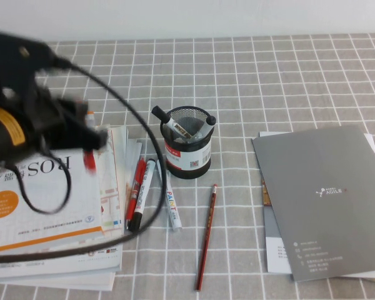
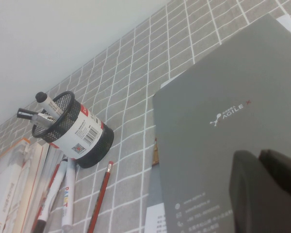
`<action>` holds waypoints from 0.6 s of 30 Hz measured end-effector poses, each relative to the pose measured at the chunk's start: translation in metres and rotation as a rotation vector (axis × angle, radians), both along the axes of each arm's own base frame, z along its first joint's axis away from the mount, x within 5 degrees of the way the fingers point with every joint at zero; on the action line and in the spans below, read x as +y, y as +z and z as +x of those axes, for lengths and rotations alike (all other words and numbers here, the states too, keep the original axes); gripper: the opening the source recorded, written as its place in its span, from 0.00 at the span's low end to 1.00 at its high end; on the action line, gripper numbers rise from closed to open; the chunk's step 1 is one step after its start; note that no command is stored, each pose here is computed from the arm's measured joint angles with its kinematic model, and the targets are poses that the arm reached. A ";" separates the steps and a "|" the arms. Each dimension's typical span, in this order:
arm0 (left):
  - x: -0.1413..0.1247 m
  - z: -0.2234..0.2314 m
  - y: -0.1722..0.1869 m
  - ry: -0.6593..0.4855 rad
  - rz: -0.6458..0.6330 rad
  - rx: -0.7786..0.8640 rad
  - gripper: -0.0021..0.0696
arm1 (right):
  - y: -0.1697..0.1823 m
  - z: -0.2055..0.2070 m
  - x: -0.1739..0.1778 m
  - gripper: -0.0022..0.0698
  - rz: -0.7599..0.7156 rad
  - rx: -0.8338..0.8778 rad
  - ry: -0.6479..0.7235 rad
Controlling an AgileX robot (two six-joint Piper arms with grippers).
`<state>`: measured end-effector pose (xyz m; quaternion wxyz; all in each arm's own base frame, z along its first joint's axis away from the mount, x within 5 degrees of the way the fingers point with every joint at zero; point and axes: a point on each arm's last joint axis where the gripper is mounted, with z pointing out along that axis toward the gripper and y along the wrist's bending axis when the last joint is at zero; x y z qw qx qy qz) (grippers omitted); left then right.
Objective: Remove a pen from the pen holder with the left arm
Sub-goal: 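Take a marker out of the pen holder and lay it on the table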
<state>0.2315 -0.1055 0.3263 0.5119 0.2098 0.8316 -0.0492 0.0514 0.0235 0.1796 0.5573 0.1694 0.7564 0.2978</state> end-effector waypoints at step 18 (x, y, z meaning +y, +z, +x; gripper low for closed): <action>-0.017 0.009 -0.035 -0.038 -0.051 0.533 0.09 | 0.000 0.000 0.000 0.01 0.000 0.000 0.000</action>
